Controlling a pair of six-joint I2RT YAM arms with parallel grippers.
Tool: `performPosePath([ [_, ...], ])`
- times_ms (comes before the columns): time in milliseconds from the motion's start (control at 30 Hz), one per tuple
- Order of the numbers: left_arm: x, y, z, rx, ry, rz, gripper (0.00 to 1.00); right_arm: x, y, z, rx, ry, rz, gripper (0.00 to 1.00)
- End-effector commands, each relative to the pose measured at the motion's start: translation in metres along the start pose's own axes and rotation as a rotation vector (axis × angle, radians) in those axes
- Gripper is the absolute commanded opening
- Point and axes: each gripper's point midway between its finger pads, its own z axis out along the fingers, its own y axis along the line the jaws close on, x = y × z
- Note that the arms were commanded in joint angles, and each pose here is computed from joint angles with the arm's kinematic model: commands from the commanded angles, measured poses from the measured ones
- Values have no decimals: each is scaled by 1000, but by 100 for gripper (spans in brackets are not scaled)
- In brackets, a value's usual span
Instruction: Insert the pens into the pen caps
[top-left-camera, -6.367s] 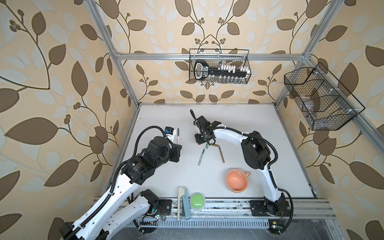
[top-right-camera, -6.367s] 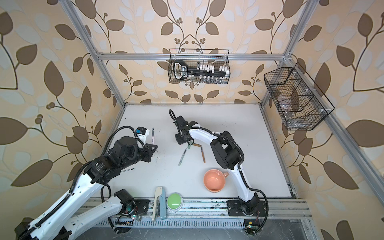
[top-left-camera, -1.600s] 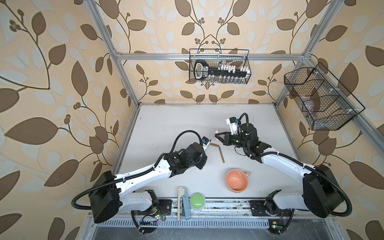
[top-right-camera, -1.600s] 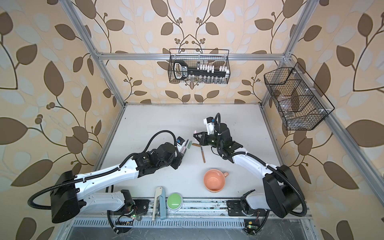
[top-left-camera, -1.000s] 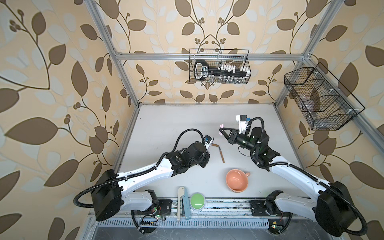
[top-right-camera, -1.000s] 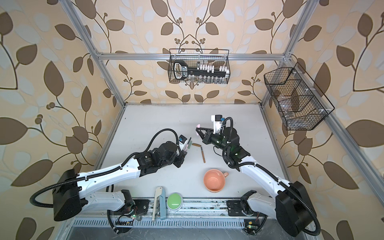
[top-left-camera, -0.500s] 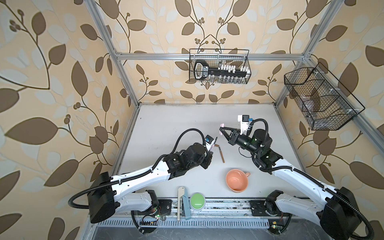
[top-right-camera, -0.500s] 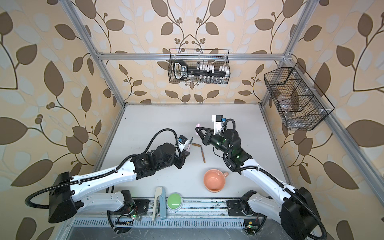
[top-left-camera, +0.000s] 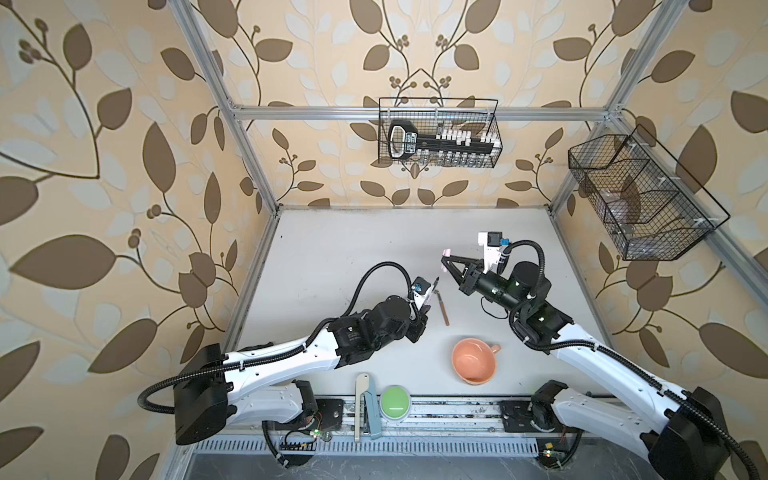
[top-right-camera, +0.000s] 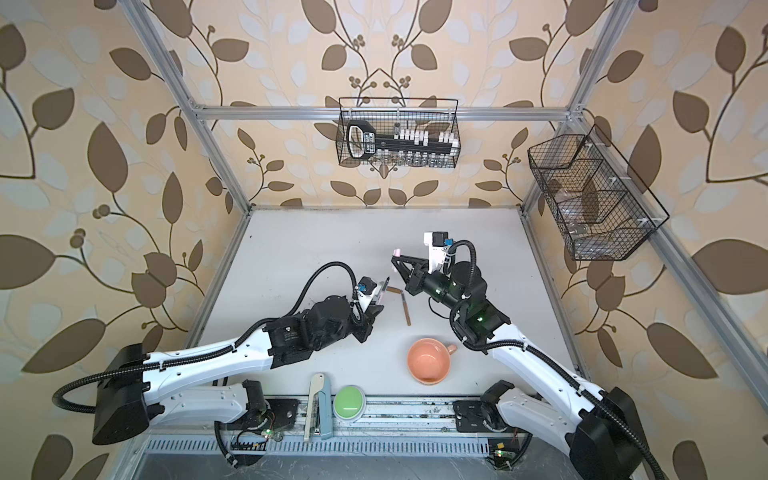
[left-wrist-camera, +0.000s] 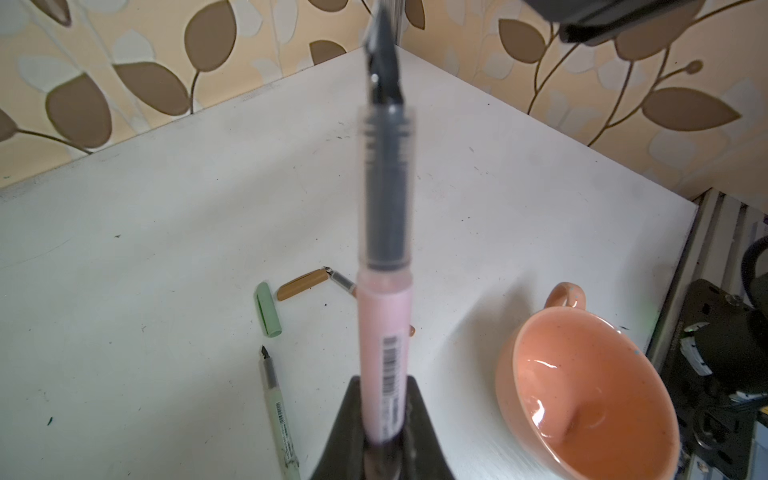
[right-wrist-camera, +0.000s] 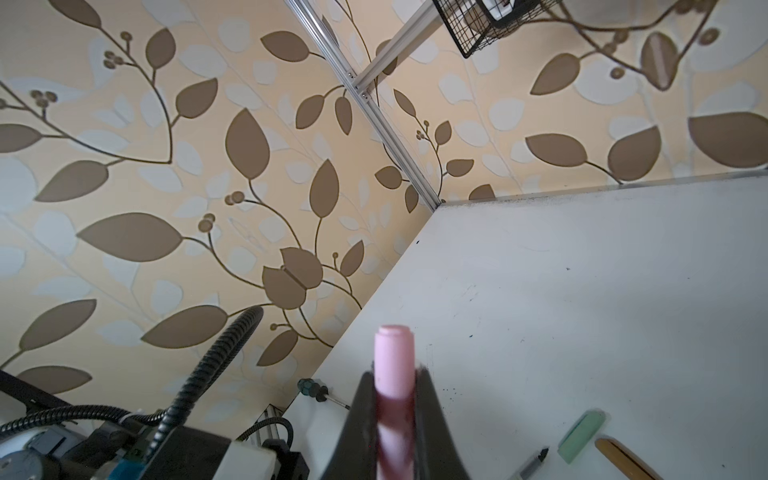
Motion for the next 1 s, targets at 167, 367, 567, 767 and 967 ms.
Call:
performPosePath([
  [167, -18, -1, -13, 13, -89, -25, 0, -11, 34, -2, -117, -54, -45, 10],
  [367, -20, 0, -16, 15, -86, -28, 0, -12, 43, -3, -163, -74, -56, 9],
  [567, -21, 2, -22, 11, -100, -43, 0, -13, 59, -6, -224, -74, -74, 10],
  [767, -24, -3, -25, 37, -104, -50, 0, -7, 55, -4, -224, -79, -56, 10],
  [967, -23, -2, -25, 34, -103, -56, 0, -6, 62, -4, -274, -87, -23, 10],
])
